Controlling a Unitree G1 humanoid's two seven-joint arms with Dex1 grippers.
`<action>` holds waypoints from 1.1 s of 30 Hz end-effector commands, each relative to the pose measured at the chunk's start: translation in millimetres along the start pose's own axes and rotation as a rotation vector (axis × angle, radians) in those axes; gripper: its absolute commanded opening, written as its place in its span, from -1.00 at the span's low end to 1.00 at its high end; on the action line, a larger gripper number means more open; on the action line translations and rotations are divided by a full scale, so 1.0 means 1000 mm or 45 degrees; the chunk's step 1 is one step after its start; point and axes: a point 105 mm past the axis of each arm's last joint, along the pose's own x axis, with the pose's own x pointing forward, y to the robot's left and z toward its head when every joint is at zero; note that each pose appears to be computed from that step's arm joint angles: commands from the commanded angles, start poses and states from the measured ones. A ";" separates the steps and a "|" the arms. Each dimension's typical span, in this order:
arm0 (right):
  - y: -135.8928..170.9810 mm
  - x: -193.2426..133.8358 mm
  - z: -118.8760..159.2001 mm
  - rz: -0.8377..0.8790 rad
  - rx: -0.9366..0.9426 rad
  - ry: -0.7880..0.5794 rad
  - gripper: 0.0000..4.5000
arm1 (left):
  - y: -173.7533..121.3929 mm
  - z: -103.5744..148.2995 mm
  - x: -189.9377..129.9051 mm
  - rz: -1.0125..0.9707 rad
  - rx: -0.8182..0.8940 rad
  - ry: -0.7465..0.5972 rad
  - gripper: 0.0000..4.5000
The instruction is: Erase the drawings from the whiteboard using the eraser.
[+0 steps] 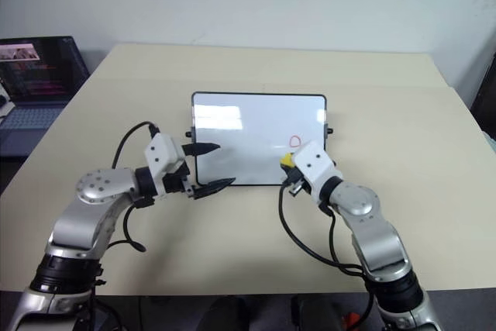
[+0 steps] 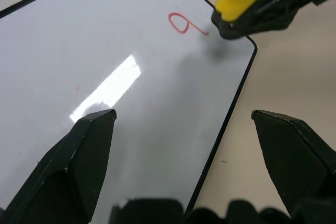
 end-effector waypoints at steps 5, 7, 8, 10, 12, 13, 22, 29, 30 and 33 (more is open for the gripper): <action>-0.011 -0.002 0.018 -0.078 -0.051 -0.089 -0.56 | 0.003 0.012 0.002 -0.004 0.034 -0.043 1.00; -0.013 0.000 0.020 -0.089 -0.064 -0.097 -0.56 | 0.002 0.012 0.002 -0.012 0.024 -0.043 1.00; -0.015 0.002 0.021 -0.099 -0.072 -0.103 -0.56 | 0.002 0.012 0.002 -0.013 0.021 -0.043 1.00; -0.019 0.005 0.023 -0.124 -0.091 -0.113 -0.56 | 0.002 0.012 0.001 -0.011 0.019 -0.042 1.00; -0.022 0.008 0.025 -0.147 -0.113 -0.121 -0.56 | 0.002 0.012 0.001 -0.010 0.019 -0.042 1.00; -0.025 0.011 0.027 -0.159 -0.125 -0.128 -0.56 | 0.002 0.012 0.001 -0.010 0.019 -0.043 1.00; -0.045 0.032 0.033 -0.287 -0.192 -0.155 -0.56 | 0.001 0.011 0.000 -0.013 0.021 -0.038 1.00; -0.039 0.042 0.018 -0.254 -0.186 -0.095 -0.56 | 0.000 0.010 -0.001 -0.025 0.033 -0.027 1.00; -0.038 0.042 0.012 -0.243 -0.180 -0.066 -0.56 | 0.000 0.011 -0.001 -0.025 0.035 -0.030 1.00; -0.032 0.039 -0.006 -0.176 -0.151 0.031 -0.56 | 0.000 0.011 -0.001 -0.027 0.037 -0.032 1.00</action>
